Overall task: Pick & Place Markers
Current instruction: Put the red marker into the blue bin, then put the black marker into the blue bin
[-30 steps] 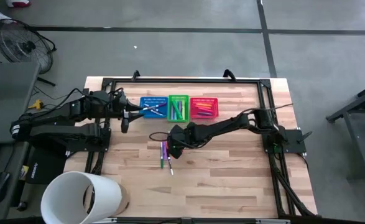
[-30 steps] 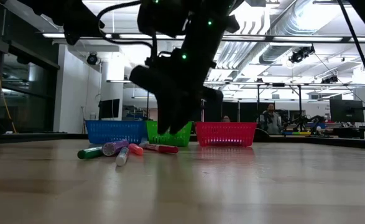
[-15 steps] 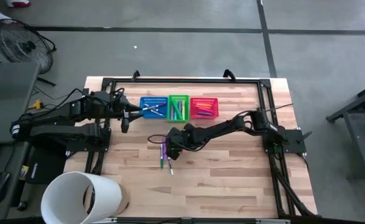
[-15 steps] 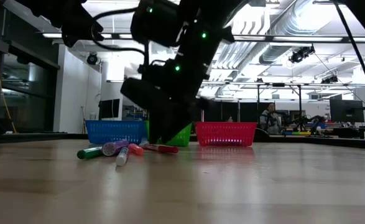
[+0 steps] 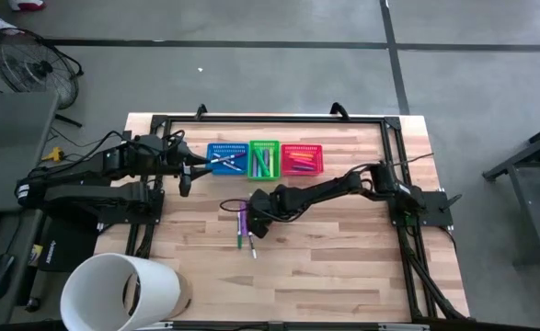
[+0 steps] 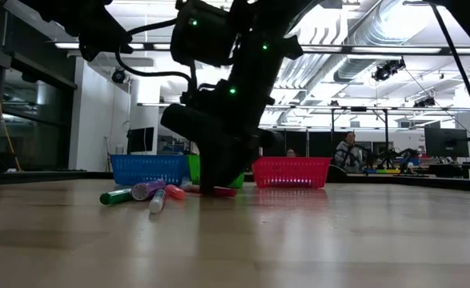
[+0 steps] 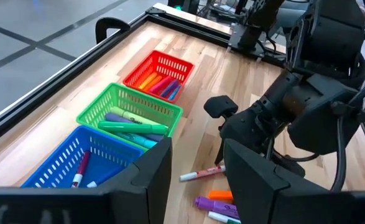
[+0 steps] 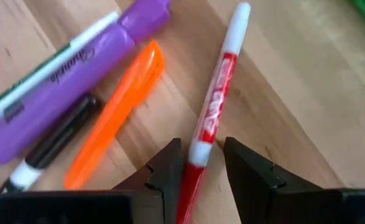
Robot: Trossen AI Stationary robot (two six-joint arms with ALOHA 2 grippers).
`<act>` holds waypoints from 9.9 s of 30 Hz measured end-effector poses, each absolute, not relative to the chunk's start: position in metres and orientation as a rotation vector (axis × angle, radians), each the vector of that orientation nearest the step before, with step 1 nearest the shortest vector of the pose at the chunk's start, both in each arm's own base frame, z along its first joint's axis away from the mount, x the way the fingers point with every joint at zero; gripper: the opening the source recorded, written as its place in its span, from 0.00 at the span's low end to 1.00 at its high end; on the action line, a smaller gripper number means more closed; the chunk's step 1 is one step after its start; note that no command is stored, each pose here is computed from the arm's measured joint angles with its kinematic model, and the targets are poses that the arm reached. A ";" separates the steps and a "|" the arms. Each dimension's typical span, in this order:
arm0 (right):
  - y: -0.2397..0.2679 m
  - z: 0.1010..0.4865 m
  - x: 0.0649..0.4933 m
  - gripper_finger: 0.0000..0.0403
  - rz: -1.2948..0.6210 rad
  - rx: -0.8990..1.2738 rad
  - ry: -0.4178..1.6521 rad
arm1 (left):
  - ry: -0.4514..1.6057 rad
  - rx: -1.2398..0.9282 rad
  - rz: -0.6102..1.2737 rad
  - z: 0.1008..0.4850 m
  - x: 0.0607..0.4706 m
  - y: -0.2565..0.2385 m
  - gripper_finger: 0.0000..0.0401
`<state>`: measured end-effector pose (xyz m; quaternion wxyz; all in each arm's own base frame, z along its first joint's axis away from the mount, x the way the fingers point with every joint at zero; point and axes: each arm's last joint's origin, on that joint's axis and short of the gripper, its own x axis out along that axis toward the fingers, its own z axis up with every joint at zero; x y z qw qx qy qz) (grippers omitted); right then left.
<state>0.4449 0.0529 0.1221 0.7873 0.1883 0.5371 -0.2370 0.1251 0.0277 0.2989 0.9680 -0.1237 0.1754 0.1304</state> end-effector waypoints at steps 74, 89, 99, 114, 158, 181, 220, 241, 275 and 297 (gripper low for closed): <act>-0.019 0.385 0.381 0.06 -0.361 0.135 0.303 | -0.203 -0.216 0.147 0.339 0.192 0.041 0.36; -0.017 0.382 0.381 0.06 -0.268 0.115 0.345 | -0.285 -0.262 0.167 0.336 0.212 0.046 0.36; -0.017 0.376 0.379 0.06 -0.265 0.109 0.413 | -0.281 -0.262 0.156 0.336 0.212 0.046 0.35; -0.017 0.376 0.379 0.06 -0.261 0.100 0.416 | -0.271 -0.263 0.137 0.336 0.212 0.045 0.07; -0.048 0.377 0.282 0.45 -0.977 -0.115 0.859 | -0.283 -0.991 1.150 0.269 0.203 0.067 0.07; -0.090 0.376 0.273 0.45 -0.917 -0.188 1.014 | -0.483 -1.448 1.397 0.199 0.227 0.050 0.07; -0.093 0.376 0.275 0.45 -0.797 -0.152 1.014 | -0.344 -1.443 1.501 0.171 0.234 0.050 0.29; -0.093 0.376 0.276 0.45 -0.791 -0.138 1.006 | -0.426 -1.115 1.333 0.236 0.212 0.051 0.30; -0.091 0.375 0.277 0.45 -0.694 -0.122 1.019 | 0.220 -1.016 0.723 0.249 0.225 0.036 0.30; -0.104 0.375 0.274 0.45 -0.645 -0.099 1.033 | 0.598 -1.118 0.782 0.205 0.243 -0.019 0.30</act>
